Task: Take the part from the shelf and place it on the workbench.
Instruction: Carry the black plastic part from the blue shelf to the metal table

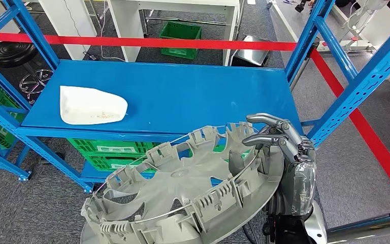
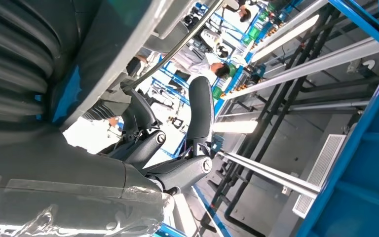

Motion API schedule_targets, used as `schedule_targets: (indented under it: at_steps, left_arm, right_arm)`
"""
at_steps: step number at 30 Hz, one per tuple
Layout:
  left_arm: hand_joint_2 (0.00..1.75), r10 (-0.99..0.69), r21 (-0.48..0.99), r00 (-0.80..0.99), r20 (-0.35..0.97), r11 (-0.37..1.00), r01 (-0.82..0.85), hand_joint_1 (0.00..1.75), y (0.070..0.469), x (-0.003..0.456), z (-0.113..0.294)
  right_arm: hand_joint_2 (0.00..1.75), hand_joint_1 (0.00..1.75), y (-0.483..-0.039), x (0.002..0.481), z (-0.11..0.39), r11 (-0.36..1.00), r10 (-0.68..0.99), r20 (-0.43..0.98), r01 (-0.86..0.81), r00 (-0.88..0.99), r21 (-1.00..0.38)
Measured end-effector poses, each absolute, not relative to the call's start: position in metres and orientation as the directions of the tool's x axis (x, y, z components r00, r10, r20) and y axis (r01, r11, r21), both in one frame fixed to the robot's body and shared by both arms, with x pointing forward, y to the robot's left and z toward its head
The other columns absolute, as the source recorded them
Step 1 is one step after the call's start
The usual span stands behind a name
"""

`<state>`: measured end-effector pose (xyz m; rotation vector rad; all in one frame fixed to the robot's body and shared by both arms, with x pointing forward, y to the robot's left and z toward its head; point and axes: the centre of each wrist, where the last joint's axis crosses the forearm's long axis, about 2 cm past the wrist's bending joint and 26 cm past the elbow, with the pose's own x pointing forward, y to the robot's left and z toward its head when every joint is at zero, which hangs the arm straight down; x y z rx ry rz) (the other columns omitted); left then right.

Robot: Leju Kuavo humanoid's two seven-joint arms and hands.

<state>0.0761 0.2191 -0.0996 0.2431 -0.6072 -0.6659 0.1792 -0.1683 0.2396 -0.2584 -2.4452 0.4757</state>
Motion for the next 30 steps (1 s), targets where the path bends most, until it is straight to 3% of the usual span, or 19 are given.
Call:
schedule_targets:
  at_steps: [30]
  left_arm:
    - [1.75, -0.64, 0.398, 0.627, 0.444, 0.768, 0.501, 0.0, 0.2193, 0.0754, -0.0997]
  right_arm:
    - [1.75, 1.75, -0.173, 0.1775, 0.234, 0.929, 0.277, 0.62, 0.04, -0.734, -0.368]
